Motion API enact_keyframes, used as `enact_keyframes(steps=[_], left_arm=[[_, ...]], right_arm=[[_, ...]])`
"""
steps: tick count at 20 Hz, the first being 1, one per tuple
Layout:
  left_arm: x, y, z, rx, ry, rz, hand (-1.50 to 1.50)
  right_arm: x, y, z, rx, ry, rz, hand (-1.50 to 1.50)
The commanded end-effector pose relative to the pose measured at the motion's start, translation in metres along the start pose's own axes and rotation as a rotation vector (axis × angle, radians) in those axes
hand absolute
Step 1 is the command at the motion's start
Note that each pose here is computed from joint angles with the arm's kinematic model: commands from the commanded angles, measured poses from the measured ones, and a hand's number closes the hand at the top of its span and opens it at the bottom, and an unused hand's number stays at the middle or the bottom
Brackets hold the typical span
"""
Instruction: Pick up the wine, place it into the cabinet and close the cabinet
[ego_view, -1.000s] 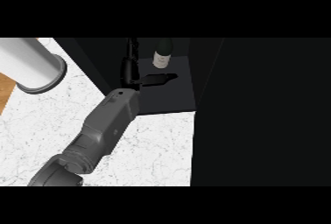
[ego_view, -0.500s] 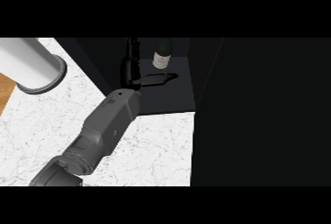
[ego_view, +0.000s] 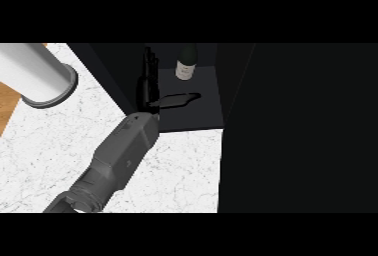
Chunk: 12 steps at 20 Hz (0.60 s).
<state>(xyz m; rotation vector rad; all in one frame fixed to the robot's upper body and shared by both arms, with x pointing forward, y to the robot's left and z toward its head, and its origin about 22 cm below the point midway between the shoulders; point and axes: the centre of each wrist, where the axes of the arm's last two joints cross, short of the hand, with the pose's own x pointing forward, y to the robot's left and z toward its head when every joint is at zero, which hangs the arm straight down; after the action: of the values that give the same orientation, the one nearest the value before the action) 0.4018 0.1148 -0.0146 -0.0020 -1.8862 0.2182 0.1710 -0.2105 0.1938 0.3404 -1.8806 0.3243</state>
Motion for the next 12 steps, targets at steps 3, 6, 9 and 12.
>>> enact_keyframes(steps=[3,6,9,12], left_arm=[[-0.012,-0.006,0.046,-0.020,0.042,0.021,-1.50],[-0.004,-0.022,0.070,-0.039,0.055,0.033,-1.50],[0.006,-0.041,0.094,-0.046,0.030,0.022,-1.50],[0.011,-0.047,0.120,-0.055,0.021,0.026,-1.50]], right_arm=[[0.016,-0.003,0.014,-0.029,-0.020,0.014,-1.50],[0.014,0.007,0.017,-0.053,-0.029,0.018,-1.50],[0.018,0.005,0.027,-0.060,-0.017,0.021,-1.50],[0.015,-0.003,0.030,-0.064,-0.031,0.028,-1.50]])
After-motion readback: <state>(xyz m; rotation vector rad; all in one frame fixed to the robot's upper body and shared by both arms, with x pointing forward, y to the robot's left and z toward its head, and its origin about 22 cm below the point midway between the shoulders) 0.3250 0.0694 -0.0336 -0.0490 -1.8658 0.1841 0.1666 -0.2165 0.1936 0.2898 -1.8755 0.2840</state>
